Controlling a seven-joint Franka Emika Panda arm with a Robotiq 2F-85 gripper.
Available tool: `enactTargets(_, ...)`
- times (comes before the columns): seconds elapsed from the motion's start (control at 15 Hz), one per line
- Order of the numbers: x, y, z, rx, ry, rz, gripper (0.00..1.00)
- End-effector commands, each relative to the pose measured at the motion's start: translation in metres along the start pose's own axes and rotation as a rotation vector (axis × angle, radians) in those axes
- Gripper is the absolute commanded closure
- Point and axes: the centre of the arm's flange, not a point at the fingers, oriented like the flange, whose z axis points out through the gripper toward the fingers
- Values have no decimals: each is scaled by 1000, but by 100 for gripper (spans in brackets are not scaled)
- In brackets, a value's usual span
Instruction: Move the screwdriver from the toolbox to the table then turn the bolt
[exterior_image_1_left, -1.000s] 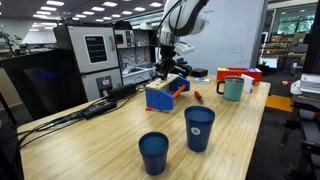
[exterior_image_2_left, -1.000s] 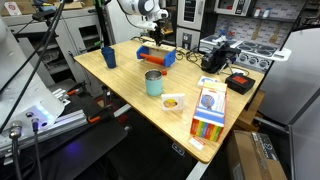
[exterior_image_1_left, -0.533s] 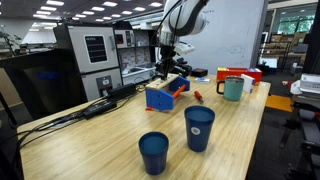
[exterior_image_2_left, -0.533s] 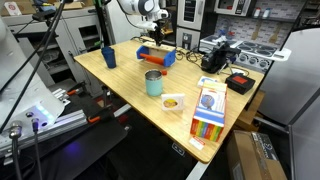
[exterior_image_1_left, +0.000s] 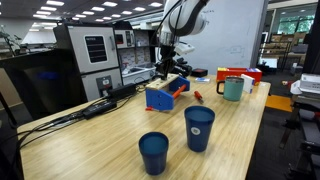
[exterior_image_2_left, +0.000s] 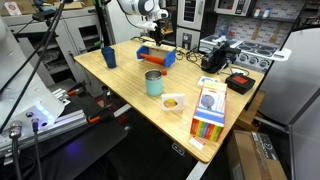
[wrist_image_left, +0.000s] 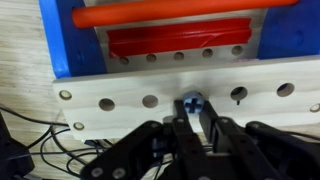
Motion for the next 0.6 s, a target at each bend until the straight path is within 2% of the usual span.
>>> enactTargets(0.0,0,0,0,0,0,0,80)
enactTargets(0.07,0,0,0,0,0,0,80)
enactTargets(0.13,0,0,0,0,0,0,95)
enactTargets(0.53,-3,-8,-9,-15,-22,-126,95)
